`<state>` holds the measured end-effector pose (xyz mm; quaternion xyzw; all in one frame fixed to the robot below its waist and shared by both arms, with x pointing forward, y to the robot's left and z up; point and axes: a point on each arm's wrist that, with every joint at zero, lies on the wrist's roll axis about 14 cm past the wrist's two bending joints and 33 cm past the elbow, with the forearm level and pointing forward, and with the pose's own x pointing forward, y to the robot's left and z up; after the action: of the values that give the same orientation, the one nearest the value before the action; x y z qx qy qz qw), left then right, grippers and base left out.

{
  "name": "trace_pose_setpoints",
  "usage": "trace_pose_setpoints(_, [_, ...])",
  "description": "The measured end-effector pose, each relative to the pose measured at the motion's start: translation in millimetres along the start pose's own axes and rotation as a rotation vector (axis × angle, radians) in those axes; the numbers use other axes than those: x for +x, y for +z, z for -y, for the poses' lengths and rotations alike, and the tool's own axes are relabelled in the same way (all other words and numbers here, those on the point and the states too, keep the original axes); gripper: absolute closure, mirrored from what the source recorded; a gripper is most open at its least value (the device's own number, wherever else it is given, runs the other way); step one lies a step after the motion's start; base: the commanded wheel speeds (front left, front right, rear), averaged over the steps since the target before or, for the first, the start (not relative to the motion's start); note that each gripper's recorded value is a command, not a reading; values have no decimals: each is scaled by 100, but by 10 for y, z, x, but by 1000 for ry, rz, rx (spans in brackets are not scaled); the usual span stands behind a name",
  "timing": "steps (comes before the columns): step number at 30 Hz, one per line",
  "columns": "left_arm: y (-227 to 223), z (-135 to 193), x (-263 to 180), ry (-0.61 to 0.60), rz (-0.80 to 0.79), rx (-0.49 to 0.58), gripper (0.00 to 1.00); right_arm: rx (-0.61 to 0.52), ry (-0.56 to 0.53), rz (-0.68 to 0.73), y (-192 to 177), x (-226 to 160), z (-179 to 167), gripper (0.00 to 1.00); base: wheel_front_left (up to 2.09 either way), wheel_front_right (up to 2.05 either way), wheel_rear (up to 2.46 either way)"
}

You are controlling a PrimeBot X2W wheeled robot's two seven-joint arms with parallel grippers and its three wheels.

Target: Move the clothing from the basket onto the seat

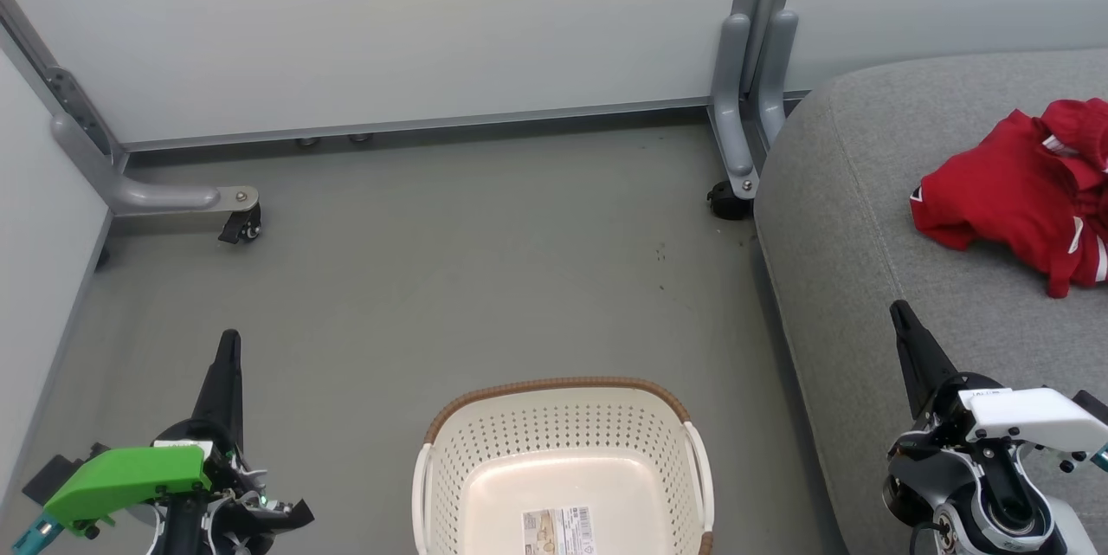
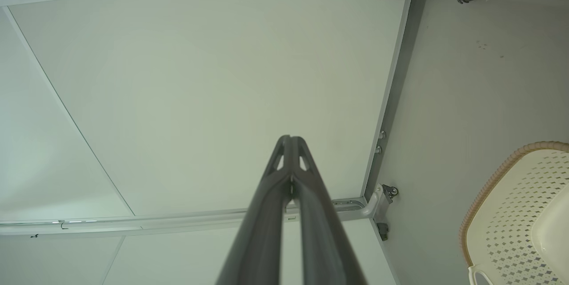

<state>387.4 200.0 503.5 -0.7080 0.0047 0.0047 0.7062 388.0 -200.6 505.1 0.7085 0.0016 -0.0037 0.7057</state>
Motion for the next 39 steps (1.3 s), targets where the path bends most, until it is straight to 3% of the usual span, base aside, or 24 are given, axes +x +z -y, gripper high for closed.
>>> trace_pose_setpoints(39, [-1, 0, 0, 0, 0, -1, 100, 3, 0, -1, -3, 0, 1, 100, 0, 0, 0])
